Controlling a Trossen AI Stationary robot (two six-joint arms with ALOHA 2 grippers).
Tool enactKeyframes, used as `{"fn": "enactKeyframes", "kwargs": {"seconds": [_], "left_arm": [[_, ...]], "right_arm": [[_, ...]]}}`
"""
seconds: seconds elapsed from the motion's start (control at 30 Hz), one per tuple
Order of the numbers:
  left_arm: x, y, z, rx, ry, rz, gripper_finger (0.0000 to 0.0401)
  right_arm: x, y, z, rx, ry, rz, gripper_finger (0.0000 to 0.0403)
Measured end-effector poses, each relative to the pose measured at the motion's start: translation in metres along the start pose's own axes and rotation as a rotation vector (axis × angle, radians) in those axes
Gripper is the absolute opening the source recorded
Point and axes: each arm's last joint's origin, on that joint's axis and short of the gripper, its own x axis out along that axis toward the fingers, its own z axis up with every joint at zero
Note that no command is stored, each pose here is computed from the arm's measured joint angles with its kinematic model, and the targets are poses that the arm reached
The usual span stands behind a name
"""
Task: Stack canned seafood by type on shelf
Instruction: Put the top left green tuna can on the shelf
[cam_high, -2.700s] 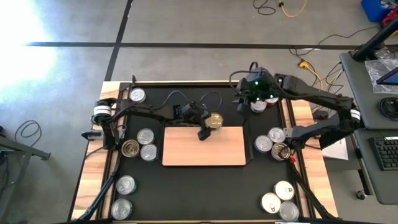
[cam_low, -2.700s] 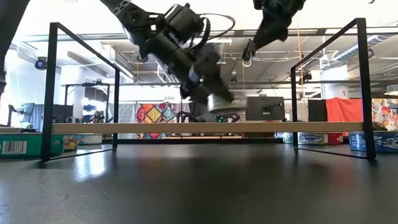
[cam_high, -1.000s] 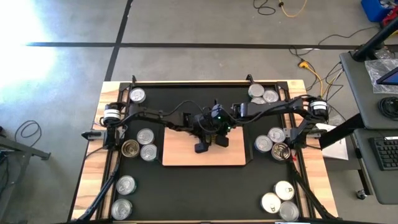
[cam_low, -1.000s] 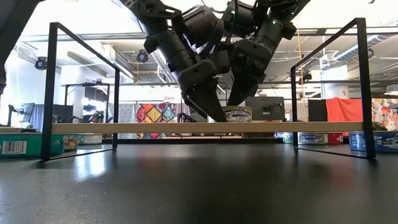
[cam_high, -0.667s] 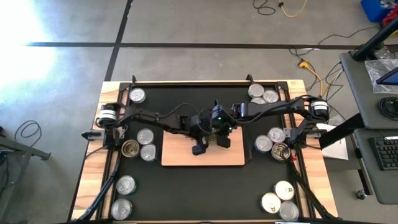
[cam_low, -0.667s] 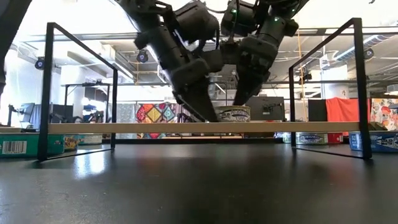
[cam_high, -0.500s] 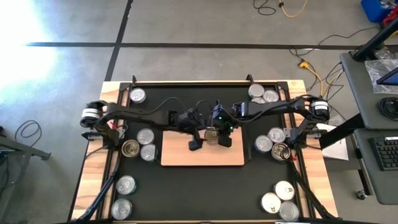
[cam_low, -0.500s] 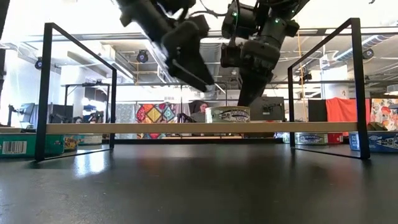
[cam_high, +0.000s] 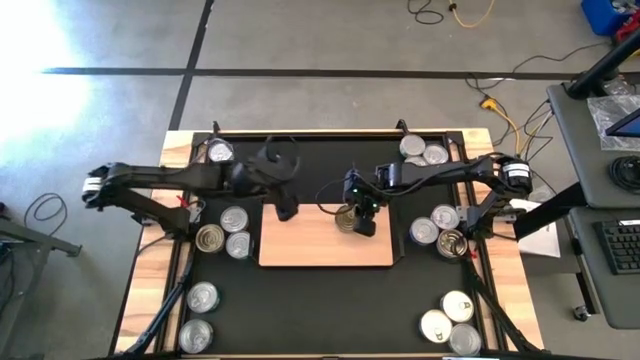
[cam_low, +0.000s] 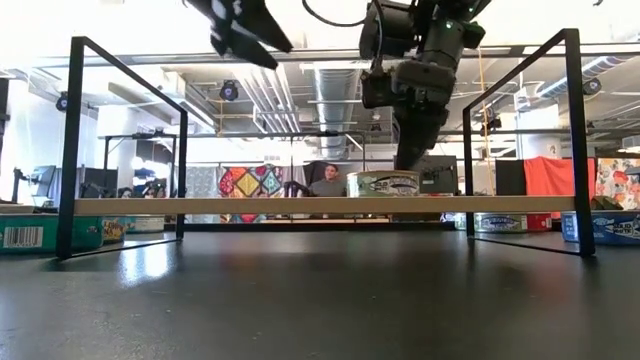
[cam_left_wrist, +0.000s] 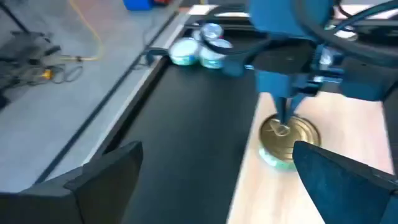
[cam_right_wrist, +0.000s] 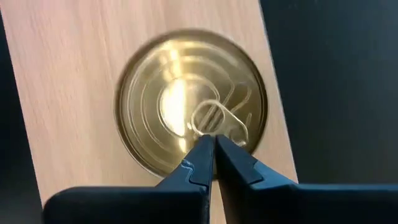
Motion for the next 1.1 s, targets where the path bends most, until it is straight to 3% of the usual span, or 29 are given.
{"fn": "enactKeyframes", "kwargs": {"seconds": [0.17,0.33,0.5,0.73,1.1], "left_arm": [[-0.025,0.014,0.007,-0.041,-0.092,0.047,0.0398],[-0.049,0.025,0.014,-0.072,-0.186,0.053,0.0398],[-0.074,0.035,0.016,-0.064,-0.252,0.078,0.0398],[-0.08,0.042,0.016,-0.039,-0.265,0.145,0.0398],[-0.077,0.041,0.016,-0.031,-0.262,0.151,0.0398]], "right_arm": [[0.011,0.002,0.011,0.06,-0.094,0.018,0.0012],[0.027,0.0,0.007,0.093,-0.007,0.011,0.0012],[0.015,-0.002,-0.001,0.093,0.102,-0.039,0.0012],[0.001,-0.005,-0.004,0.035,0.211,-0.165,0.0012],[-0.003,-0.007,-0.006,0.06,0.234,-0.167,0.0012]]}}
